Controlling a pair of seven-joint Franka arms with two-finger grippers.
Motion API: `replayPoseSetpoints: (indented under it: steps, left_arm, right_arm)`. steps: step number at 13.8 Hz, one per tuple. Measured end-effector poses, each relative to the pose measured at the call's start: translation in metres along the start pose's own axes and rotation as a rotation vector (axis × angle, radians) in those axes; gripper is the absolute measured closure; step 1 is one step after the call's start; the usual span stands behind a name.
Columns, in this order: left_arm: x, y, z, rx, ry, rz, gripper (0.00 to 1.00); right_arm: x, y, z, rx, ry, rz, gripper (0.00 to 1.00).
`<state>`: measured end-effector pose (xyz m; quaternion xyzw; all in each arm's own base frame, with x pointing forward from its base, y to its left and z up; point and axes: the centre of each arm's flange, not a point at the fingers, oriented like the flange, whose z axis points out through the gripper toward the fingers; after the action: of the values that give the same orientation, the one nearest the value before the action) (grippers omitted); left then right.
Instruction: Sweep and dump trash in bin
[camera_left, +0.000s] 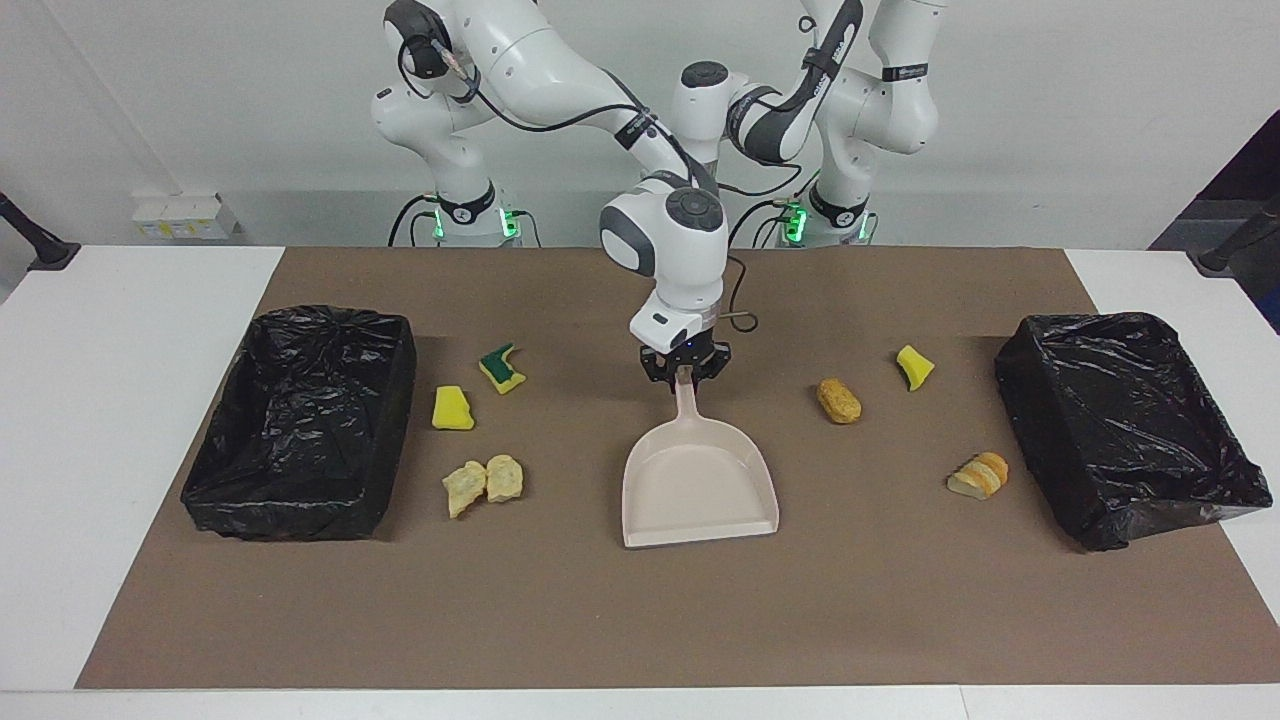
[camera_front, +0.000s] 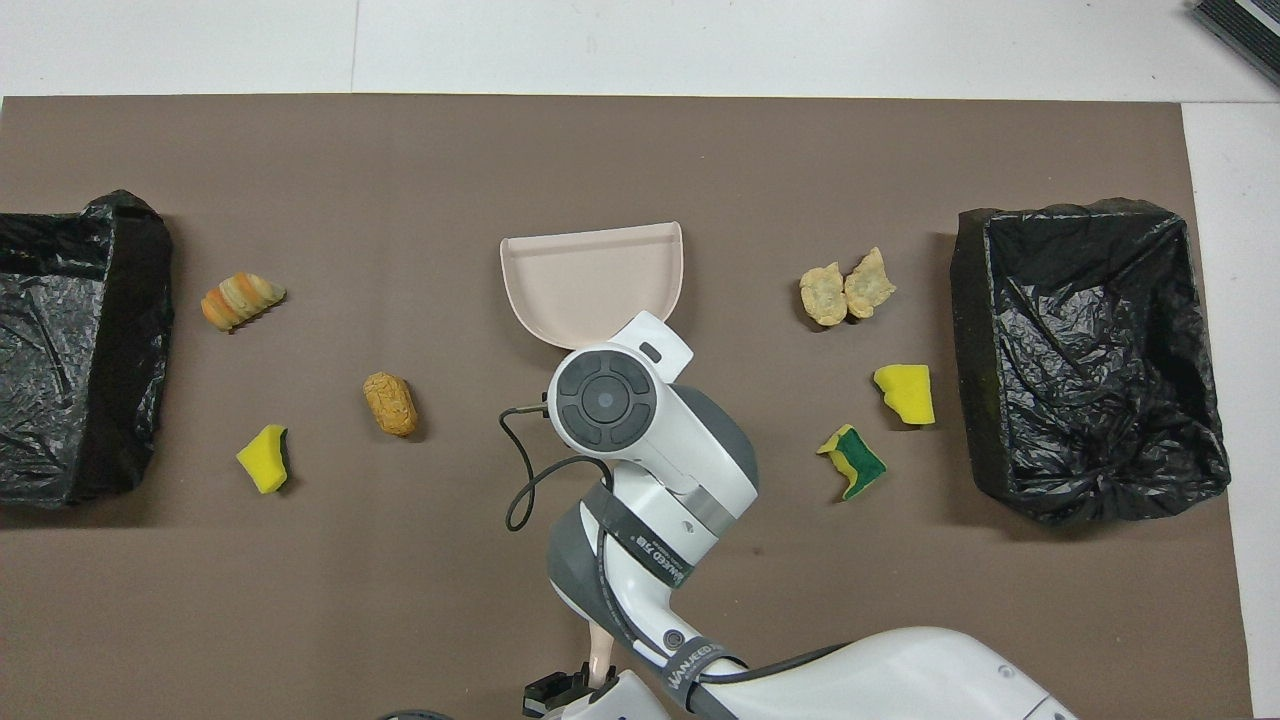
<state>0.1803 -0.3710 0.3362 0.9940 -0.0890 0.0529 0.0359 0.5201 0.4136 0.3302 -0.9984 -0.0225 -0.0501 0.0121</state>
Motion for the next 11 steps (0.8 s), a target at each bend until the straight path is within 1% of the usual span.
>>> replayPoseSetpoints:
  steps: [2,3,4,5,6,7,8,9,10,11]
  left_arm:
    - [-0.001,-0.002,0.000,0.014,-0.010,-0.001,0.74]
    - [-0.002,-0.003,-0.001,0.026,-0.019,-0.003,0.74]
    - [-0.003,-0.005,-0.002,0.040,-0.028,-0.006,0.74]
    - [-0.004,-0.008,-0.004,0.056,-0.037,-0.008,0.74]
    - [-0.005,-0.011,-0.006,0.072,-0.046,-0.011,0.74]
    - [-0.006,-0.013,-0.008,0.088,-0.056,-0.012,0.74]
    - [-0.008,-0.016,-0.010,0.106,-0.066,-0.014,0.74]
    - [-0.010,-0.019,-0.013,0.122,-0.075,-0.015,0.74]
    - [-0.012,-0.021,-0.015,0.138,-0.084,-0.017,0.74]
    - [-0.013,-0.025,-0.019,0.154,-0.093,-0.021,0.74]
  right_arm:
    - [-0.004,0.009,0.005,-0.005,-0.004,-0.008,0.42]
    - [-0.004,0.010,0.004,-0.006,-0.003,-0.008,0.36]
    - [-0.004,0.010,0.001,-0.004,0.000,-0.008,0.36]
    - [-0.004,0.010,-0.001,-0.002,0.004,-0.009,0.41]
    - [-0.005,0.009,-0.003,0.001,0.007,-0.010,0.53]
    - [-0.004,0.008,-0.006,0.003,0.011,-0.011,0.53]
    - [-0.004,0.007,-0.008,0.006,0.015,-0.011,0.58]
    - [-0.004,0.006,-0.010,0.008,0.017,-0.013,0.67]
    - [-0.005,0.006,-0.010,0.008,0.018,-0.014,0.67]
    - [-0.005,0.005,-0.010,0.008,0.018,-0.014,0.73]
